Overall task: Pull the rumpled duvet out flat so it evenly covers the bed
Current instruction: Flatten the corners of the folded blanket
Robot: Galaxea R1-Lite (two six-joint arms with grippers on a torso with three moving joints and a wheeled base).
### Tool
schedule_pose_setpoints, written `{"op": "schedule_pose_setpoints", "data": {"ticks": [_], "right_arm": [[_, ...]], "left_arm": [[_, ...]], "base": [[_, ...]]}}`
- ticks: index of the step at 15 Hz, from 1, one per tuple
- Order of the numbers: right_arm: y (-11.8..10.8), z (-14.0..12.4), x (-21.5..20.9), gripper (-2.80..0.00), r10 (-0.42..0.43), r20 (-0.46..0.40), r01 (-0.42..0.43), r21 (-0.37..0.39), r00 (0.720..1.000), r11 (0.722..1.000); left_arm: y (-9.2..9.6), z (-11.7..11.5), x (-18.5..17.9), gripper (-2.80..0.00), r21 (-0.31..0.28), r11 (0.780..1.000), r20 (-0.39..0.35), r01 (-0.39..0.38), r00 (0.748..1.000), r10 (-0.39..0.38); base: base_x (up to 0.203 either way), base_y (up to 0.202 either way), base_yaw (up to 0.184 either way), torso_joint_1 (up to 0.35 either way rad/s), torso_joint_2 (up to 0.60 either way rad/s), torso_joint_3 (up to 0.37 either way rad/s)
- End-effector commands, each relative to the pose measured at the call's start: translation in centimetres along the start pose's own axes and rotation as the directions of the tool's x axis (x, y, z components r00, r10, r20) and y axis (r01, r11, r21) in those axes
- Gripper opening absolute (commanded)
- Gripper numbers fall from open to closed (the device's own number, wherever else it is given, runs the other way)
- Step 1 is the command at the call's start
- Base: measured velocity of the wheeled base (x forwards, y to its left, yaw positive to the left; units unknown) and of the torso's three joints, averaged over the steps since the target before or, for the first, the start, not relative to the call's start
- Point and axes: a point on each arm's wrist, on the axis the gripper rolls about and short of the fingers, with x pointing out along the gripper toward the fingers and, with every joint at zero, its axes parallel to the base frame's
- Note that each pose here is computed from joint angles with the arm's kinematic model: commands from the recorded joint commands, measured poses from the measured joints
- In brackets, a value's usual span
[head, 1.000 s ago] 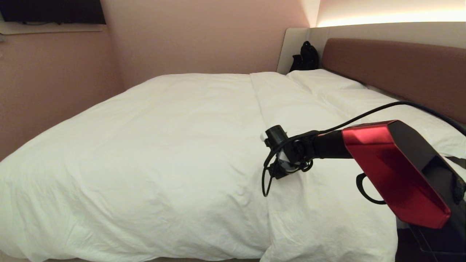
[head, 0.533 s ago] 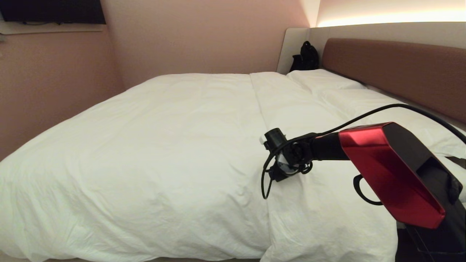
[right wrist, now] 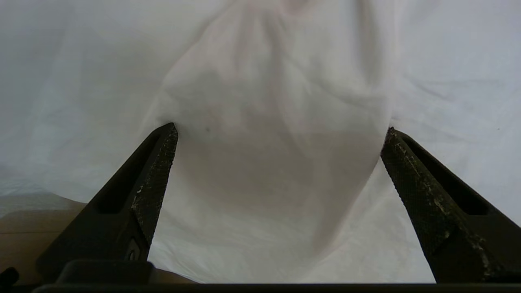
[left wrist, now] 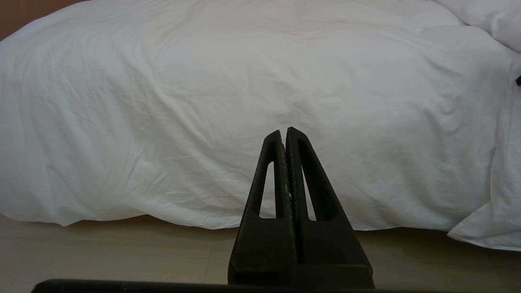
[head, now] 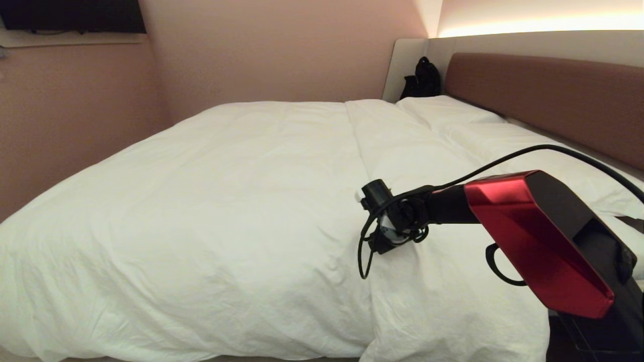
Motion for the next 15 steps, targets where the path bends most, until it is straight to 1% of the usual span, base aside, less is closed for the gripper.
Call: {"op": "schedule_pose_setpoints", "data": {"ticks": [1, 11, 12, 13, 15], "right_arm": [[0.11, -0.14, 0.13, 0.00, -0.003, -0.006, 0.003, -0.001, 1.000, 1.000], [0.27, -0.20, 0.19, 0.00, -0.002, -0.008, 0.002, 0.002, 1.000, 1.000], [0.31, -0.23, 0.18, -2.49, -0.002, -0.008, 0.002, 0.002, 1.000, 1.000], [0.31, -0.18, 0.17, -2.80, -0.001, -0.006, 0.001, 0.006, 1.000, 1.000], [0.23, -0.10, 0.03, -2.80, 0.000, -0.004, 0.000, 0.006, 1.000, 1.000]], "left_arm": [[0.00, -0.03, 0.01, -2.80, -0.002, 1.000, -0.001, -0.001, 1.000, 0.001], [0.00, 0.01, 0.00, -2.80, 0.000, 1.000, 0.001, -0.001, 1.000, 0.001], [0.00, 0.01, 0.00, -2.80, -0.002, 1.000, 0.001, -0.001, 1.000, 0.001], [0.00, 0.01, 0.00, -2.80, 0.000, 1.000, 0.001, -0.001, 1.000, 0.001], [0.00, -0.03, 0.01, -2.80, 0.000, 1.000, -0.001, -0.001, 1.000, 0.001]], "base": [[0.000, 0.000, 0.000, 0.000, 0.00, 0.000], [0.000, 0.000, 0.000, 0.000, 0.00, 0.000], [0.000, 0.000, 0.000, 0.000, 0.00, 0.000], [0.000, 0.000, 0.000, 0.000, 0.00, 0.000], [0.000, 0.000, 0.000, 0.000, 0.00, 0.000]]}}
